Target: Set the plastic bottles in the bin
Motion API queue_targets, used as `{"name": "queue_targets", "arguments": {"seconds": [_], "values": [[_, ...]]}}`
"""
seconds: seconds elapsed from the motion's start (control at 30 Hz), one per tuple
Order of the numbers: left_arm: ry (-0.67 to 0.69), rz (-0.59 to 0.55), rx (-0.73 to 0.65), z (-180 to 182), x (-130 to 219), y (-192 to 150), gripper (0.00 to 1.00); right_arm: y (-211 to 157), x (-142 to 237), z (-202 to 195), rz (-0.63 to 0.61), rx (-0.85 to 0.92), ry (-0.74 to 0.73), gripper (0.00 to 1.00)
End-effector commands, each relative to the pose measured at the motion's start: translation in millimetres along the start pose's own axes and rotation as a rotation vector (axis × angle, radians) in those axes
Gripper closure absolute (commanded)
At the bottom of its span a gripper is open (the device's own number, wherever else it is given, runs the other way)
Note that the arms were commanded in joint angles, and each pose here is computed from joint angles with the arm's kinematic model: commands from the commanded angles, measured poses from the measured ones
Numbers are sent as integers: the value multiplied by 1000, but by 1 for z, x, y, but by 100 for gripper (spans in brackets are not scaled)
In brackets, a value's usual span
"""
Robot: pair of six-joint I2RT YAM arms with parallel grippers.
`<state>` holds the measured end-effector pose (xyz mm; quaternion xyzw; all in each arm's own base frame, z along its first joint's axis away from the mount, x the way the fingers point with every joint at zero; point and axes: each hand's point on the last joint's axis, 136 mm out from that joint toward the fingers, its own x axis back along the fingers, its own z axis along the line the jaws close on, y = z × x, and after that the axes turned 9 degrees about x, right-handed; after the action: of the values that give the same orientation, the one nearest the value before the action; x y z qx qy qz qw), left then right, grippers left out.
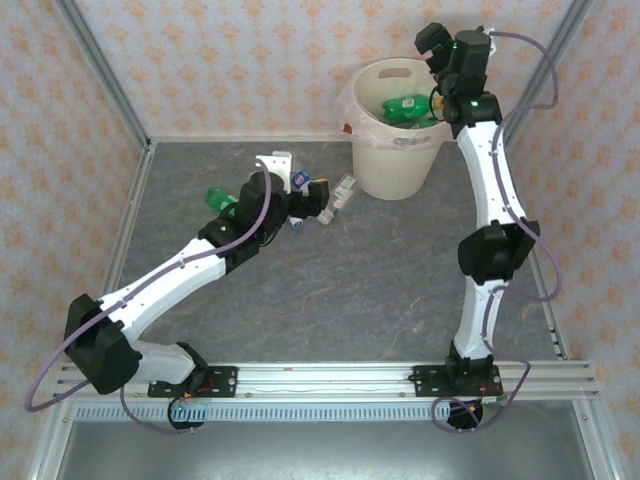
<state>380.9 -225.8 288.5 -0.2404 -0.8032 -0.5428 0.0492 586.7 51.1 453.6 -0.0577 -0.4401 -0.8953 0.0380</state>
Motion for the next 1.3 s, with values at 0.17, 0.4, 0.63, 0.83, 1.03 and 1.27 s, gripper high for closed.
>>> {"name": "queue_targets", "arguments": {"seconds": [0.17,0.4,0.63,0.83,1.03,1.27], "values": [[-34,128,-20,-11,-40,-33,15,27,71,12,-22,127,8,0],[19,255,-32,12,-79,-75,23,33,113,7,-36,176,-9,0],[93,378,-21,43,-111,-106,27,34,143,3,-37,195,-14,0],[137,485,-7,63,-137,-134,30,37,164,4,-47,202,-1,0],[143,533,-17,68,-154,-150,30,38,174,0,-68,209,-5,0],[140,565,-21,69,-170,-163,30,34,174,-2,-56,206,-8,0]]}}
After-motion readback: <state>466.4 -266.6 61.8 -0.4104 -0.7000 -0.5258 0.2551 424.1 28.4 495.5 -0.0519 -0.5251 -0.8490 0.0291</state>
